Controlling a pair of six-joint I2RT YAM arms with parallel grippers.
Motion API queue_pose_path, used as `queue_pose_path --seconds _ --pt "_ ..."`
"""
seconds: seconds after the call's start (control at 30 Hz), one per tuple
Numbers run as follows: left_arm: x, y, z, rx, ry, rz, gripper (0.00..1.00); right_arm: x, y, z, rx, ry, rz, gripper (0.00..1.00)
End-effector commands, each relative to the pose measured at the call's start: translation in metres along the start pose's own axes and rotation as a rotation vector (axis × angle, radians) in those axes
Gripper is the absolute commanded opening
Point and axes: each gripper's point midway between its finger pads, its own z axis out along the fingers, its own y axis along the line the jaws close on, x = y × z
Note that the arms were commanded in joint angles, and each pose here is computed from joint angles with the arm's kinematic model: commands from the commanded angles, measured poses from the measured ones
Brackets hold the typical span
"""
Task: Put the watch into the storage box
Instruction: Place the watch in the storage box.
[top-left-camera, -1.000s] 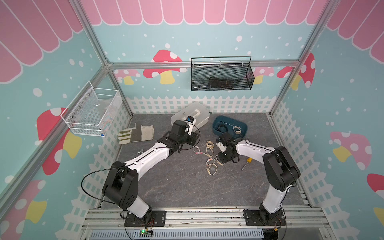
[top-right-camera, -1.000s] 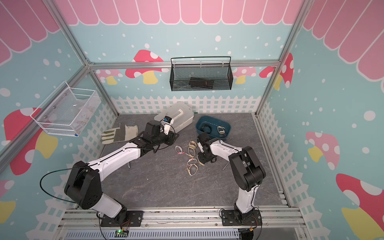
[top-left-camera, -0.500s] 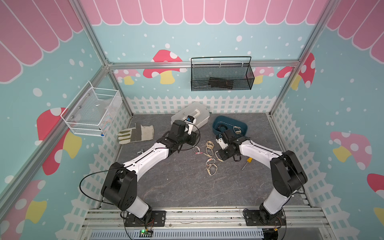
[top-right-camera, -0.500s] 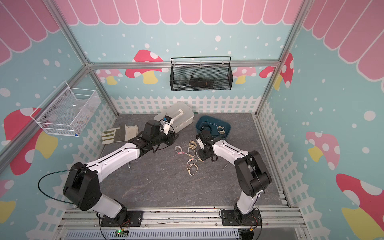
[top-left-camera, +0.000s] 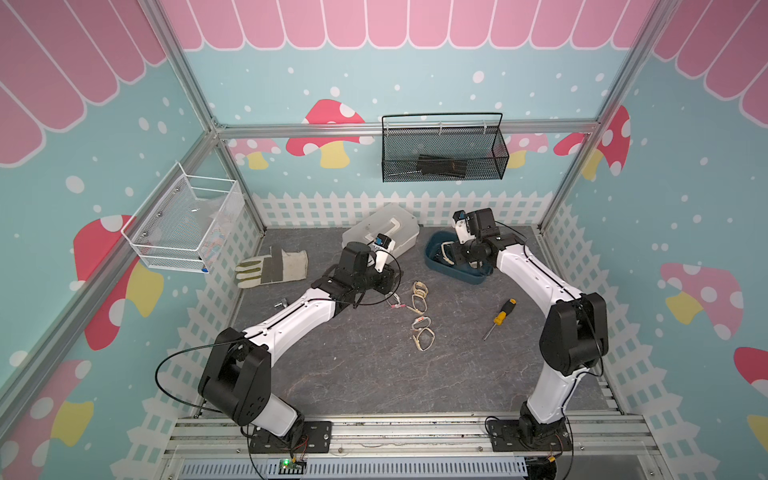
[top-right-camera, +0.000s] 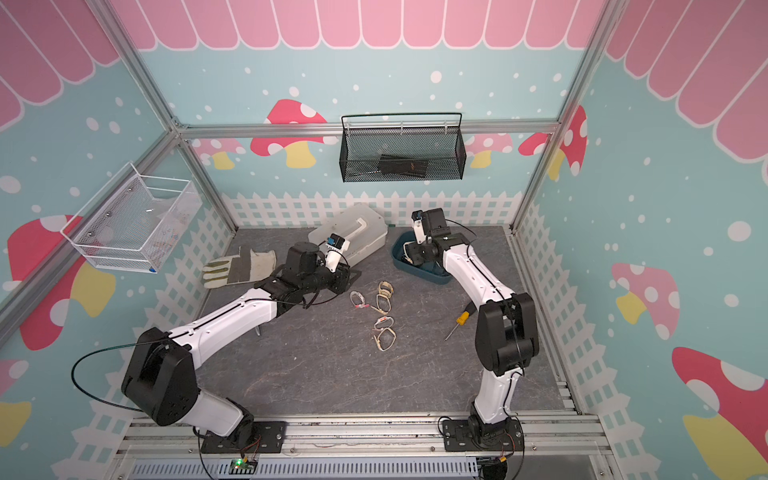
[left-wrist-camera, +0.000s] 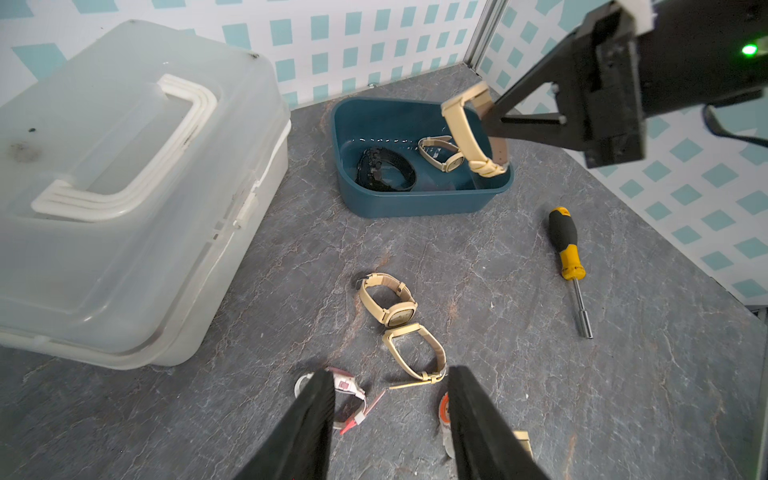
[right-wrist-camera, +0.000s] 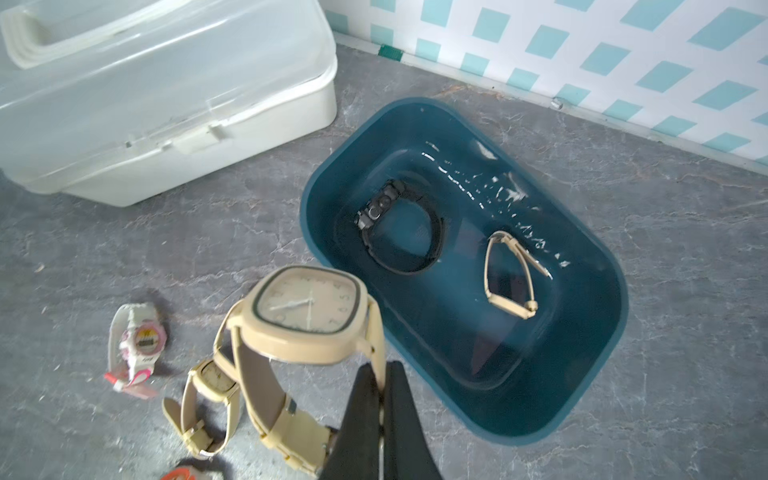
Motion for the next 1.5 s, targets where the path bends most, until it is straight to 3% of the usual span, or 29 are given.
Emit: queue_pose_path --seconds 0.0,0.3,0.57,0.93,1.47 --pt "-0.007 -0.006 -0.008 0.023 -0.033 0.035 0.48 0.005 -0.015 0.019 0.052 0.062 0.018 0.0" --pt "-0.004 -0.007 -0.014 0.017 -0.036 0.045 0.48 -0.006 -0.043 0.048 0.156 0.079 -0.004 0.0" --pt "-0.002 -0.004 -0.017 0.001 -0.037 0.044 0.48 0.011 -0.067 0.065 0.225 0.143 -0.011 0.0" --pt "-0.001 -0.003 -0.018 -0.008 -0.035 0.044 0.48 0.037 -0.084 0.09 0.236 0.217 -0.001 0.0" --pt "0.0 -0.001 -0.021 -0.021 -0.038 0.053 0.48 0.045 -0.09 0.116 0.221 0.274 -0.025 0.0"
